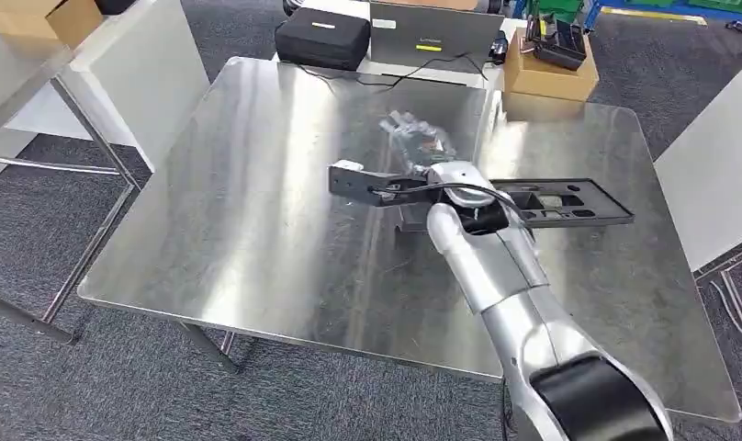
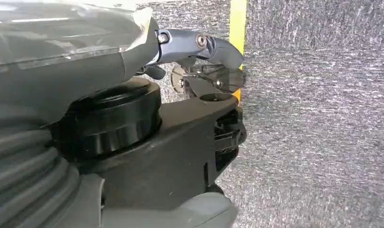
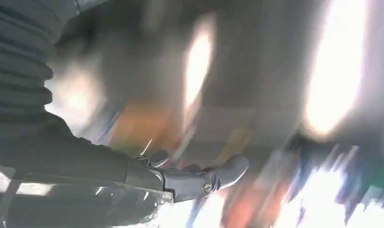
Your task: Take the parts from the cabinet and place them on the table.
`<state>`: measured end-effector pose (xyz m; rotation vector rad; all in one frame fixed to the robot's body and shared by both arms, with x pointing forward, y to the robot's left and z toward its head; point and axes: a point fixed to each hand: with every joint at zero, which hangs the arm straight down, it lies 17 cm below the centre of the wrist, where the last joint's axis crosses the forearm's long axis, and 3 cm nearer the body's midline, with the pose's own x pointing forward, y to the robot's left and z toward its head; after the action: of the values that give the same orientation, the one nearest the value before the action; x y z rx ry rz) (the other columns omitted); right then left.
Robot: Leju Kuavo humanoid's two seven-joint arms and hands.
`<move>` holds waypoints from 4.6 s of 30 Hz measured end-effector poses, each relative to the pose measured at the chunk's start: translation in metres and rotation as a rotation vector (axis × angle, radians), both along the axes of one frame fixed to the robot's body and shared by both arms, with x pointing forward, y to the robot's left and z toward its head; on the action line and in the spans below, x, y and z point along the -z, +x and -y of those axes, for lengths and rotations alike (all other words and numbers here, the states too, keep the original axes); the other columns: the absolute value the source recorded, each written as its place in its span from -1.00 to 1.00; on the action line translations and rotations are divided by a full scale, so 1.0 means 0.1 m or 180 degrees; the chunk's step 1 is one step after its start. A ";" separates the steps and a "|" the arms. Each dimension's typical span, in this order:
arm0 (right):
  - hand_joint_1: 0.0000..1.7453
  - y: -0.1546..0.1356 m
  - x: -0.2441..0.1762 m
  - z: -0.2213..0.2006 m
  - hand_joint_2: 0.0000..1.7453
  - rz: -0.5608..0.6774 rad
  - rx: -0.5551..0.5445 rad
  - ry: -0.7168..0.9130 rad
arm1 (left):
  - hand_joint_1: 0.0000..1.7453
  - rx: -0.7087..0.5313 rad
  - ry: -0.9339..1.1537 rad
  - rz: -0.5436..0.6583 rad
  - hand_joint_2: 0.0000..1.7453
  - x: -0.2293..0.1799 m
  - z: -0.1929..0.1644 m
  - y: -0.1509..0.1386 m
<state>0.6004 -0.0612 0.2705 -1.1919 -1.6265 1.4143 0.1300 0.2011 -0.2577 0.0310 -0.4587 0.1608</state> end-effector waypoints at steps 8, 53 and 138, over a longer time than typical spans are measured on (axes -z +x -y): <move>-1.00 -0.36 -0.65 0.15 -1.00 0.1345 -0.0206 0.0285 | -1.00 -0.0010 -0.0027 -0.0005 -1.00 -0.01 0.04 0.01; -1.00 -0.31 -0.41 0.39 -1.00 0.1151 -0.0100 0.0129 | -1.00 -0.0035 0.0030 -0.0188 -1.00 -0.03 0.09 0.25; -1.00 -0.24 -0.25 0.35 -1.00 0.0991 -0.0114 0.0257 | -1.00 -0.0181 0.0094 -0.0092 -1.00 -0.07 0.07 0.35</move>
<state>0.5763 -0.0963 0.2951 -1.3949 -1.9043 1.2165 0.1649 0.1942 -0.2511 0.0754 -0.4314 0.2090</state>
